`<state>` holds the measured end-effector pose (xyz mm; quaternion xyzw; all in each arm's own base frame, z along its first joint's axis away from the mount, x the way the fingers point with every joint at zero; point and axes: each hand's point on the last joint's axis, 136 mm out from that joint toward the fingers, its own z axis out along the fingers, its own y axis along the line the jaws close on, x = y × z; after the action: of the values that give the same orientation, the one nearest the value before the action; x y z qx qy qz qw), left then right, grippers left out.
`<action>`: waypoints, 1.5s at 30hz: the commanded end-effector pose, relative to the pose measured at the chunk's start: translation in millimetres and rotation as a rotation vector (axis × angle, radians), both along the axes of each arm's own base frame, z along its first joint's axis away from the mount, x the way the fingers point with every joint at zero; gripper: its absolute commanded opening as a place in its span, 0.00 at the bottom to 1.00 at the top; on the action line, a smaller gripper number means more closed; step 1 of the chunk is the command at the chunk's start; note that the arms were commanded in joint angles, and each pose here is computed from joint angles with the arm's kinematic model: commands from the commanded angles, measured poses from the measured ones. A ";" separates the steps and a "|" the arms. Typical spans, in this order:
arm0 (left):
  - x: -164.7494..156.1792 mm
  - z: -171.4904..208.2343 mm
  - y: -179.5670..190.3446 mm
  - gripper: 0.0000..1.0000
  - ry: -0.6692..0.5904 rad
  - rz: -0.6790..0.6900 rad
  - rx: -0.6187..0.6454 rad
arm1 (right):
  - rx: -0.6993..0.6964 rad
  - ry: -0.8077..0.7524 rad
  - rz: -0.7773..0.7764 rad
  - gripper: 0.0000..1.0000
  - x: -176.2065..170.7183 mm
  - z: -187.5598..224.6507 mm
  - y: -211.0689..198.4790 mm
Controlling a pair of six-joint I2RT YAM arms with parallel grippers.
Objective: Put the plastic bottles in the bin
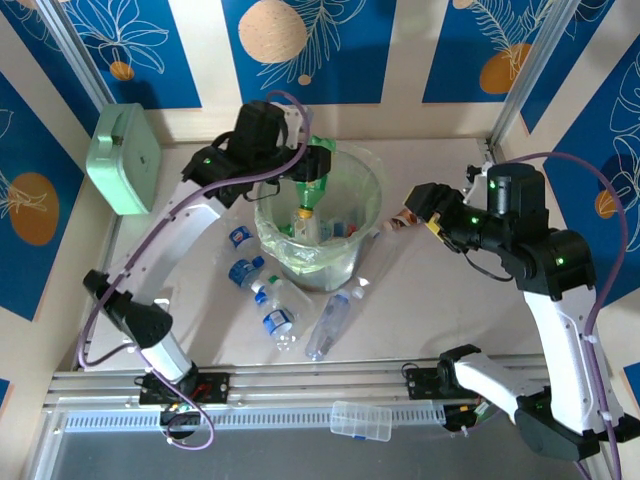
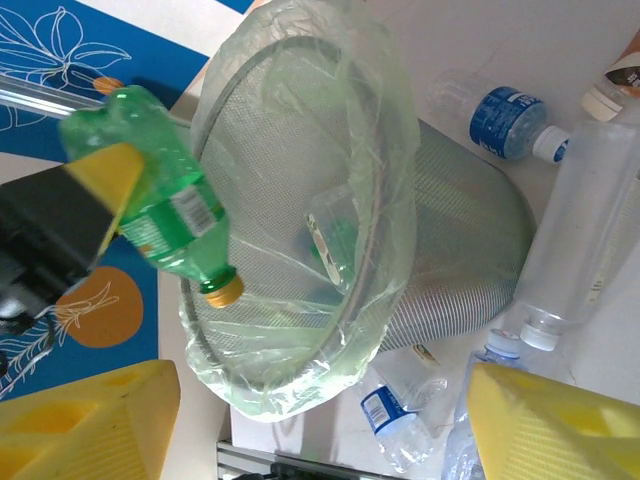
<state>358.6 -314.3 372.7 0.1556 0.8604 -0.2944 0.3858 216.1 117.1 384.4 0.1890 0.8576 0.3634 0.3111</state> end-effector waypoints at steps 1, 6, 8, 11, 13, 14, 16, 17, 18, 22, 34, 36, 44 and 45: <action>3.2 -8.1 -2.7 0.41 0.029 0.022 0.057 | -0.026 -0.017 -0.012 0.76 -3.9 -3.8 -6.2; 6.3 -47.3 -14.3 0.41 0.090 0.023 0.176 | -0.038 -0.022 -0.004 0.76 3.6 -5.5 -4.5; 6.3 -61.0 -16.1 0.41 0.114 0.027 0.211 | -0.038 -0.020 0.002 0.76 7.6 -5.7 -2.9; 7.3 -79.1 -17.9 0.43 0.154 0.040 0.245 | -0.040 -0.016 0.013 0.76 13.6 -6.5 -0.8; 8.2 -91.4 -19.5 0.45 0.187 0.047 0.257 | -0.039 -0.014 0.014 0.76 17.9 -7.6 -0.2; 9.1 -96.7 -20.3 0.45 0.204 0.051 0.261 | -0.040 -0.016 0.018 0.76 20.1 -7.7 0.6; 9.6 -106.7 -22.6 0.45 0.232 0.057 0.268 | -0.046 -0.020 0.026 0.76 24.6 -6.9 2.2; 9.9 -112.0 -23.2 0.45 0.245 0.059 0.274 | -0.049 -0.021 0.028 0.76 27.0 -6.2 2.5; 10.6 -116.0 -23.8 0.45 0.253 0.062 0.277 | -0.054 -0.024 0.034 0.76 29.6 -5.7 3.4; 10.5 -131.4 -24.6 0.52 0.283 0.061 0.299 | -0.063 -0.032 0.050 0.76 38.4 -3.2 7.0; 9.8 -126.7 -21.9 0.84 0.274 0.061 0.296 | -0.081 -0.072 0.080 0.76 50.7 9.5 16.8; 8.1 -123.3 -19.0 0.86 0.270 0.060 0.301 | -0.080 -0.084 0.083 0.76 51.1 14.0 18.1; -3.9 -91.0 -11.8 0.90 0.230 0.051 0.254 | -0.075 -0.110 0.092 0.76 51.0 24.1 20.7; -5.6 -83.8 -10.5 0.90 0.219 0.050 0.243 | -0.073 -0.115 0.094 0.76 50.5 25.9 21.0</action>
<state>365.4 -333.5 249.5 0.1424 0.9428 -0.1755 0.2448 267.8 134.8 397.3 0.1333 0.8655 0.3487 0.3341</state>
